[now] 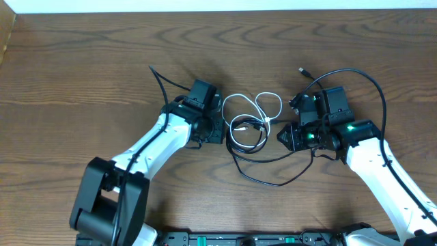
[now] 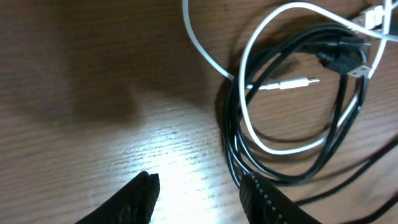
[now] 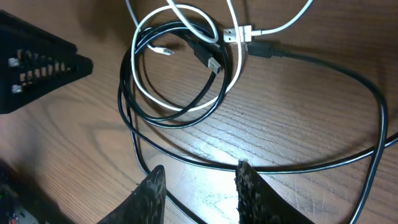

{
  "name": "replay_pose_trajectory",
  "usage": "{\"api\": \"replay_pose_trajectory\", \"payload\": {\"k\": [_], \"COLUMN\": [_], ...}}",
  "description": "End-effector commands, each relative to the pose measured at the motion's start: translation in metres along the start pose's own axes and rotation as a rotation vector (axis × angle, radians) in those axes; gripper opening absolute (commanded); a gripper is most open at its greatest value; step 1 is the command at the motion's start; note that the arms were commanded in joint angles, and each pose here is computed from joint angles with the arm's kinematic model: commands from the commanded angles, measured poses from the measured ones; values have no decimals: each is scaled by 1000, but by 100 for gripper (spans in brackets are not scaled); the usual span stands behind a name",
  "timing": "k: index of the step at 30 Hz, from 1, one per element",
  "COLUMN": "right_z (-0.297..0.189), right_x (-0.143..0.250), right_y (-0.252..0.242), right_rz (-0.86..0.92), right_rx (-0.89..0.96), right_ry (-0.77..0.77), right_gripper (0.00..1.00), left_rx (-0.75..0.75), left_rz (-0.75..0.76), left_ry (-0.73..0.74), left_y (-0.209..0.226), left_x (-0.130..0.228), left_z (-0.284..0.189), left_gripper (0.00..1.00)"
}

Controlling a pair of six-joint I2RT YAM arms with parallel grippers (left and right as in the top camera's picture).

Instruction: Untangle cables

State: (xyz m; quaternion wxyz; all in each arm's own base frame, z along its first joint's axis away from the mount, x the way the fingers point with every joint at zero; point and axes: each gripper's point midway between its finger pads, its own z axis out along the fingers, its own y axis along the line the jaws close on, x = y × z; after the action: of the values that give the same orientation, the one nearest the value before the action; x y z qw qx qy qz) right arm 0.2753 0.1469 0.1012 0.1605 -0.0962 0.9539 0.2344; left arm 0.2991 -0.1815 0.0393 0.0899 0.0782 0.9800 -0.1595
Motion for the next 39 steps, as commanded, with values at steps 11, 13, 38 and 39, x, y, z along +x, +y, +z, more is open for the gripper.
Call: {"api": "replay_pose_trajectory", "payload": {"k": [11, 13, 38, 39], "right_z": [1, 1, 1, 1], "right_x": [1, 1, 5, 5], "right_y": [0, 0, -1, -1], "right_rz": [10, 10, 16, 16], "right_rx": [5, 5, 7, 7], "right_ry": [8, 8, 23, 23], "right_gripper": [32, 32, 43, 45], "left_rx": [72, 74, 181, 199], "left_rz": [-103, -86, 17, 28], "left_ry": [98, 98, -133, -165], "left_y": [-15, -20, -67, -72], "left_x": [14, 15, -25, -28], "left_z": [37, 40, -40, -53], "left_gripper": [47, 47, 7, 7]}}
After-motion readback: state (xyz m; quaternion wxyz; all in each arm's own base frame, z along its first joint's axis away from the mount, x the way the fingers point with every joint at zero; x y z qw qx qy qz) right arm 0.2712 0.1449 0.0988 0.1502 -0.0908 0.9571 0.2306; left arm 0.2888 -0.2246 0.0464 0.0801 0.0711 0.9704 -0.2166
